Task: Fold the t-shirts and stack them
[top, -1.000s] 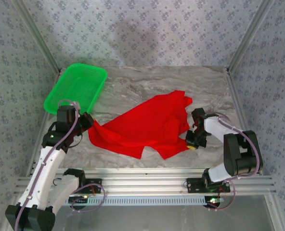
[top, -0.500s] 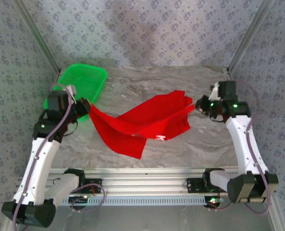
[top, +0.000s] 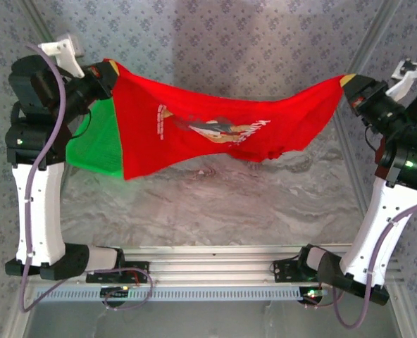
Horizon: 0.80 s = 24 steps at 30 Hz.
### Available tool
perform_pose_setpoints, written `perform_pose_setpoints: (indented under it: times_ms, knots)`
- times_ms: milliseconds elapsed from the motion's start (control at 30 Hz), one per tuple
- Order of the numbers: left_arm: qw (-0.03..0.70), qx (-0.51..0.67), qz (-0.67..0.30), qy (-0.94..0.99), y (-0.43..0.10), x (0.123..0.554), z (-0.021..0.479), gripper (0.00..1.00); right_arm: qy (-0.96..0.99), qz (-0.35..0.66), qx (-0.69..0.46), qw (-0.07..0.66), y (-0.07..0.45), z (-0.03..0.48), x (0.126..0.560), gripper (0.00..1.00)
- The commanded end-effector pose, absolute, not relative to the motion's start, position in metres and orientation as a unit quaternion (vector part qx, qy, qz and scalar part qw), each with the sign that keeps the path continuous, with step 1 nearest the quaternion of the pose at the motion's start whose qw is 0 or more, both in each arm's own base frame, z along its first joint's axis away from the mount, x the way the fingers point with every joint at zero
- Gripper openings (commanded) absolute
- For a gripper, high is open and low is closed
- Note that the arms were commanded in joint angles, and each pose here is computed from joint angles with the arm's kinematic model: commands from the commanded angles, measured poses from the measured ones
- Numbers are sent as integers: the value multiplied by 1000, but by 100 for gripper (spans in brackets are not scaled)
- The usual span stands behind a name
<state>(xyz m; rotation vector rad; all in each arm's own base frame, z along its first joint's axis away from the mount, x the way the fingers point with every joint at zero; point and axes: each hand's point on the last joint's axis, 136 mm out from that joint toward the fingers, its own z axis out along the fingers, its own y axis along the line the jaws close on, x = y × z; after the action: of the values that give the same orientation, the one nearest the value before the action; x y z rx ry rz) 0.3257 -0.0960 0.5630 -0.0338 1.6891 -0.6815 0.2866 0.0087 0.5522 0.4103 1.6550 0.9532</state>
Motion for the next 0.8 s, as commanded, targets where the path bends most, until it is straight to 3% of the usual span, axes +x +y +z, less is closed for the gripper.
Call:
perform_pose_setpoints:
  times_ms: [0,233,533,767]
  knots:
    - [620,10,-291,729,-98,327,573,0,680,439,161,564,8,577,287,0]
    - [590,-2,-333,735,-114,377,564,0,679,438,171,563,-15,573,330,0]
    - [572,-9,-406,712,-145,456,575,0,699,450,171,530,-26,541,423,0]
    - [592,-19,-486,643,-151,495,597,0,684,467,143,542,-33,566,459,0]
